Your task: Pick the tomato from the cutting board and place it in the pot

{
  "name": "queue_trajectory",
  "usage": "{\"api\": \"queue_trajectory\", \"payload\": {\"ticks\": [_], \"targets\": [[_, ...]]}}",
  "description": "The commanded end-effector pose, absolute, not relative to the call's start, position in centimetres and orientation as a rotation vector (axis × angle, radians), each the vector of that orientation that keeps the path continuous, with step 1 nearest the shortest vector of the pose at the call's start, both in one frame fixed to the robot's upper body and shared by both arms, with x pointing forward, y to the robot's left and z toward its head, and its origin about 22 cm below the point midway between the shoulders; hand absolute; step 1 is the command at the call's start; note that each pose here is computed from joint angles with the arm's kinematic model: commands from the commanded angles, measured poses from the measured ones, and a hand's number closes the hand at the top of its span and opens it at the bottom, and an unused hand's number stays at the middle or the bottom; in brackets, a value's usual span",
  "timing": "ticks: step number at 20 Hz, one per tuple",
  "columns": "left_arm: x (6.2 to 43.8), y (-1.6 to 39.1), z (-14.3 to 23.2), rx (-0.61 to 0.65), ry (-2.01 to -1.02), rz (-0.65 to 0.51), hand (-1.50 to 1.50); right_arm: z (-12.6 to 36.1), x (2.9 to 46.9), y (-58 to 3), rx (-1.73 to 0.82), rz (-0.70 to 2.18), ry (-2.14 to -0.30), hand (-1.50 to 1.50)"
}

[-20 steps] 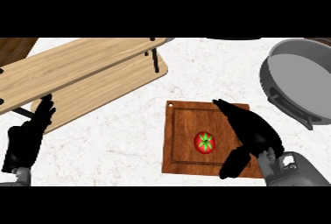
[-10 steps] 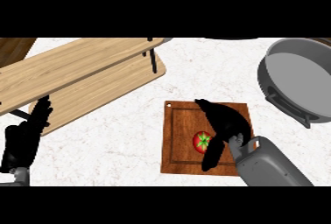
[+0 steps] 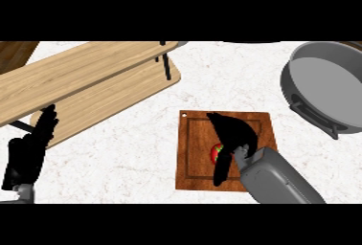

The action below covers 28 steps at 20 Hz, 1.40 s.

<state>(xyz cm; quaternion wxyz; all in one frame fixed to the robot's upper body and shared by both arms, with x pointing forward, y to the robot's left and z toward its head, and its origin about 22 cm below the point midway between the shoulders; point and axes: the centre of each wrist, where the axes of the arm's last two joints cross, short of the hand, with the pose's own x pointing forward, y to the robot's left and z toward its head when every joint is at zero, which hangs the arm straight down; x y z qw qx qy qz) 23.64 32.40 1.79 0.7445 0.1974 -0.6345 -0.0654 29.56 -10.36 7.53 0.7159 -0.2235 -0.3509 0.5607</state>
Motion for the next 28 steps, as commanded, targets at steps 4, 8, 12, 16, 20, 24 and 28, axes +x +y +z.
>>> {"api": "queue_trajectory", "payload": {"ticks": [4, 8, 12, 16, 20, 24, 28], "targets": [[23.6, 33.9, 1.8, 0.43, -1.386, -0.142, 0.0, 6.8, 29.9, -9.2, -0.548, 1.269, -0.644, -1.5], [23.1, 31.5, 2.4, 0.432, -1.38, -0.15, 0.0, 3.9, 30.6, -10.5, -0.558, 1.271, -0.635, -1.5], [22.9, 34.0, 2.6, 0.422, -1.384, -0.152, 0.0, 4.0, 32.0, -10.6, -0.552, 1.27, -0.635, -1.5], [22.6, 32.8, 2.1, 0.429, -1.38, -0.137, 0.0, 1.7, 30.1, -10.6, -0.563, 1.262, -0.618, -1.5], [23.8, 31.9, 1.7, 0.423, -1.385, -0.135, 0.0, 0.7, 30.9, -10.9, -0.521, 1.333, -0.59, 1.5], [22.6, 35.0, 1.7, 0.421, -1.378, -0.138, 0.0, 2.5, 32.5, -11.0, -0.532, 1.373, -0.687, 1.5], [23.3, 32.6, 2.6, 0.44, -1.378, -0.151, 0.0, 1.2, 30.9, -10.2, -0.521, 1.352, -0.694, 1.5]]}}
